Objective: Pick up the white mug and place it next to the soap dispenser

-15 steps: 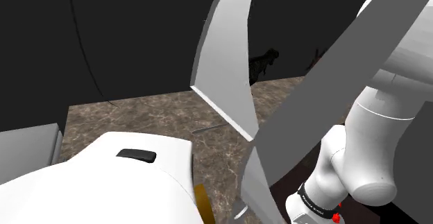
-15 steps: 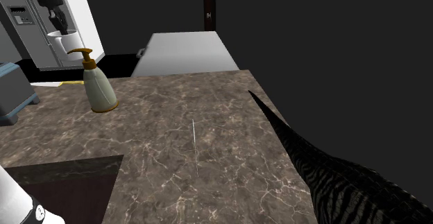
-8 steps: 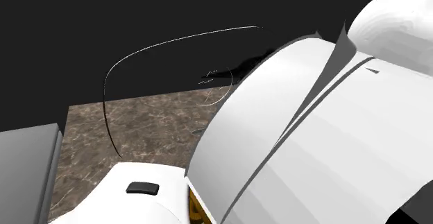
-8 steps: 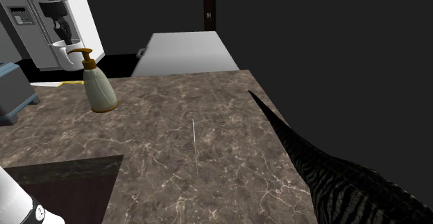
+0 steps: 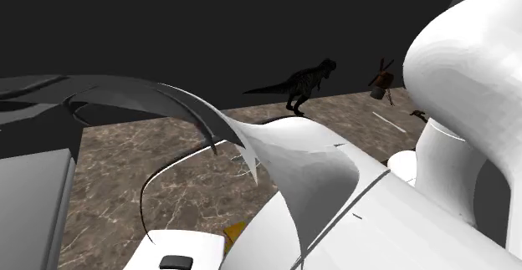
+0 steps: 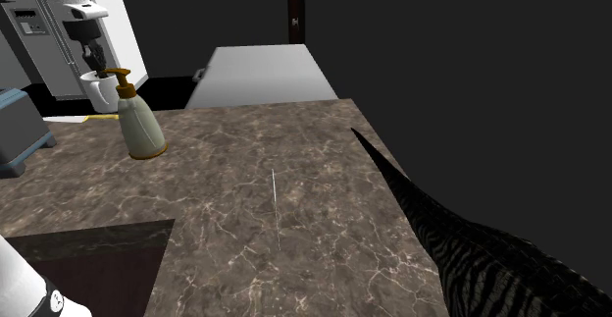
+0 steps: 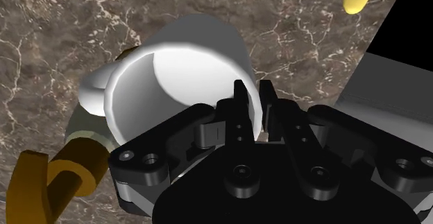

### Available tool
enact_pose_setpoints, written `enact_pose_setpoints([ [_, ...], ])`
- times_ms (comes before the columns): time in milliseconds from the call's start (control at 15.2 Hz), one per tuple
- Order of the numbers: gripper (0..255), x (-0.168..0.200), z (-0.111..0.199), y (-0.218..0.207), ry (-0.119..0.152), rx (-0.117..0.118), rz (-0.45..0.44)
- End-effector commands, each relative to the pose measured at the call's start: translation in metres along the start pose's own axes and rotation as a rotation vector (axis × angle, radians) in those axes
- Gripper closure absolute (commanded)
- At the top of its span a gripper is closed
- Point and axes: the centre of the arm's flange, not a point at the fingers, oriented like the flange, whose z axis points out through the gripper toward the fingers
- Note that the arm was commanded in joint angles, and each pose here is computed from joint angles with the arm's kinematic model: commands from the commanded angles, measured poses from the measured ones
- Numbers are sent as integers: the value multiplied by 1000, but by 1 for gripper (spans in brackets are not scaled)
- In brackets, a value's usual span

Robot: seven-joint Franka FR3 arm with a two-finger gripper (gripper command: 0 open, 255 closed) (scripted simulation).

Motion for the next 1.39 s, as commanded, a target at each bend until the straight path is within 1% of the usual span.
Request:
enact_pose_setpoints([
  [0,255,1,11,0,0,1,0],
  [1320,255,-2,116,0,0,1,0],
])
